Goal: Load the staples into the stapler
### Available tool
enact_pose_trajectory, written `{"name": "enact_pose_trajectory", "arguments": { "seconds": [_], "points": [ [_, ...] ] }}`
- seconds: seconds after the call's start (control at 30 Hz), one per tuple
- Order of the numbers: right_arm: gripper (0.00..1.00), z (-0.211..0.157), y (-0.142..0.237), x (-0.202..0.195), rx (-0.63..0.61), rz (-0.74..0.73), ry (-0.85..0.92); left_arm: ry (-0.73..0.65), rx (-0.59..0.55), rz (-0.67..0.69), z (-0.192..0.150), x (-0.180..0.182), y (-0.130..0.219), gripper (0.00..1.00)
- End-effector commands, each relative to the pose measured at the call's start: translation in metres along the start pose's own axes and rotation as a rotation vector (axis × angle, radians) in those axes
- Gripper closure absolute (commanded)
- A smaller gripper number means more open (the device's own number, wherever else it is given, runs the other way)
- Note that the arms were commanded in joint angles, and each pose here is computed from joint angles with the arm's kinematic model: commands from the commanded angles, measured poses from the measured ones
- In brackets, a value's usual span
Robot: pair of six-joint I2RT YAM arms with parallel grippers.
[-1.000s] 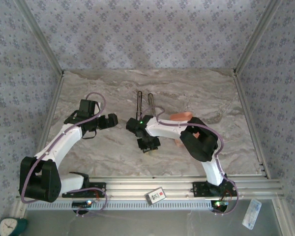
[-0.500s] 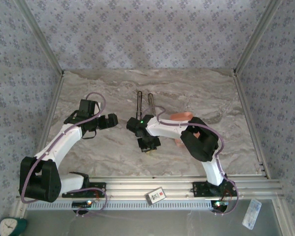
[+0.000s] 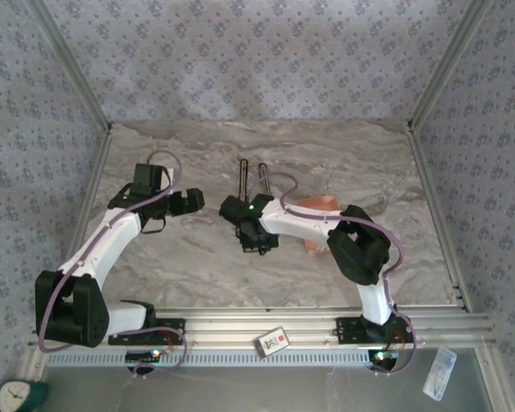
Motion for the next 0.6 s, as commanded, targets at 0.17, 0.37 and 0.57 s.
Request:
{"name": "enact_pose_trajectory", "arguments": {
  "seconds": [0.17, 0.37, 0.57],
  "points": [
    [0.86, 0.064, 0.026, 0.009, -0.220, 0.021, -0.138, 0.016, 0.031, -0.045, 0.002, 0.000, -0.007, 0.00],
    [0.86, 0.085, 0.030, 0.018, -0.260, 0.030, -0.136, 0.054, 0.075, -0.057, -0.010, 0.005, -0.020, 0.00],
    [0.86, 0.092, 0.024, 0.024, -0.267, 0.021, -0.121, 0.051, 0.087, -0.055, -0.011, 0.006, -0.025, 0.00]
  ]
}}
Point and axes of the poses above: each hand's point on the last joint's axis, 136 mm out from that joint toward the fingers, its own y axis back along the fingers, its own x axis along the line the jaws close on, z = x × y, the point moved 1 cm from there along y, back along the fingers, and after that the axes turned 3 degrees about y, right-handed, at the moved point
